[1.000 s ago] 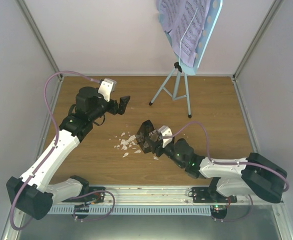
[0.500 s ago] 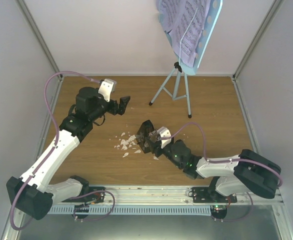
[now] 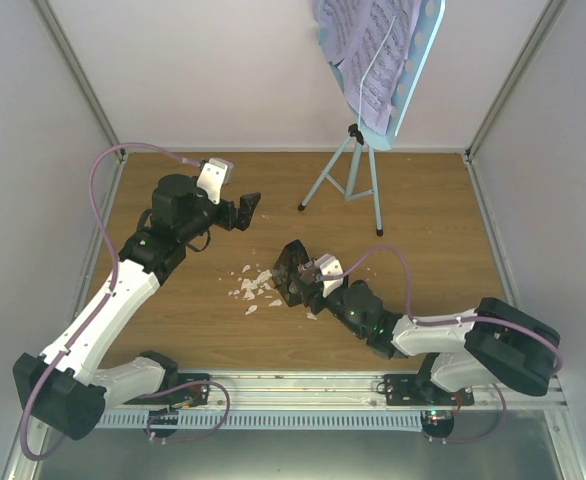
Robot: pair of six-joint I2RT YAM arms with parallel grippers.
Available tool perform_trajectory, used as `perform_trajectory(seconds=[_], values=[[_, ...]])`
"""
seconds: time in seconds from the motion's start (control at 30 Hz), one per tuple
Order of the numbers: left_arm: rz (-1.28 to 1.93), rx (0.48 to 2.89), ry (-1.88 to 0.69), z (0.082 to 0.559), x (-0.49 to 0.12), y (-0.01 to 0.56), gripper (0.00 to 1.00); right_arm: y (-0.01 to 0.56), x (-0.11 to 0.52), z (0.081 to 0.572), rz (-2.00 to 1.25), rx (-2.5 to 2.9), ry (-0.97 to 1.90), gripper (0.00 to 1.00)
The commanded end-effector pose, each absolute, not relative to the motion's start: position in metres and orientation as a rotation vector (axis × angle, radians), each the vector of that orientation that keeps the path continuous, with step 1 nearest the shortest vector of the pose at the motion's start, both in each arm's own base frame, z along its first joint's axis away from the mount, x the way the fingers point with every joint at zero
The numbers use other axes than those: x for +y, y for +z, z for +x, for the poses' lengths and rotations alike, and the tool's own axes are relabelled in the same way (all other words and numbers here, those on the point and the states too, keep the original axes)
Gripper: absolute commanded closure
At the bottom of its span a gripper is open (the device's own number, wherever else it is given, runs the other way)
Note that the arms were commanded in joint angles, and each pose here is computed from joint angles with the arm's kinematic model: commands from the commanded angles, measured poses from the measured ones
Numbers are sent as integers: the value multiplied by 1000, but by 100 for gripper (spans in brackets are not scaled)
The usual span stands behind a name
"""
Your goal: Pack up the instrument practice props
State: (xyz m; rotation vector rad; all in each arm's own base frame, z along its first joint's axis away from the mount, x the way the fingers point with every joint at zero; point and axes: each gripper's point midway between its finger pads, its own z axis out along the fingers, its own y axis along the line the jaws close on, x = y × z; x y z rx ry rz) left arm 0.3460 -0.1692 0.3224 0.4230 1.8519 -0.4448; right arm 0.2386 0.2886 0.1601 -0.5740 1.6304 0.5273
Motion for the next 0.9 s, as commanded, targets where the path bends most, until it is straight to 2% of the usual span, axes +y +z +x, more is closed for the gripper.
perform_trajectory(seconds=[0.0, 0.87], values=[[424, 1782, -437, 346, -167, 338, 1, 164, 294, 237, -568, 1603, 548, 49], [423, 1786, -434, 346, -167, 337, 1, 151, 306, 239, -619, 1641, 541, 49]])
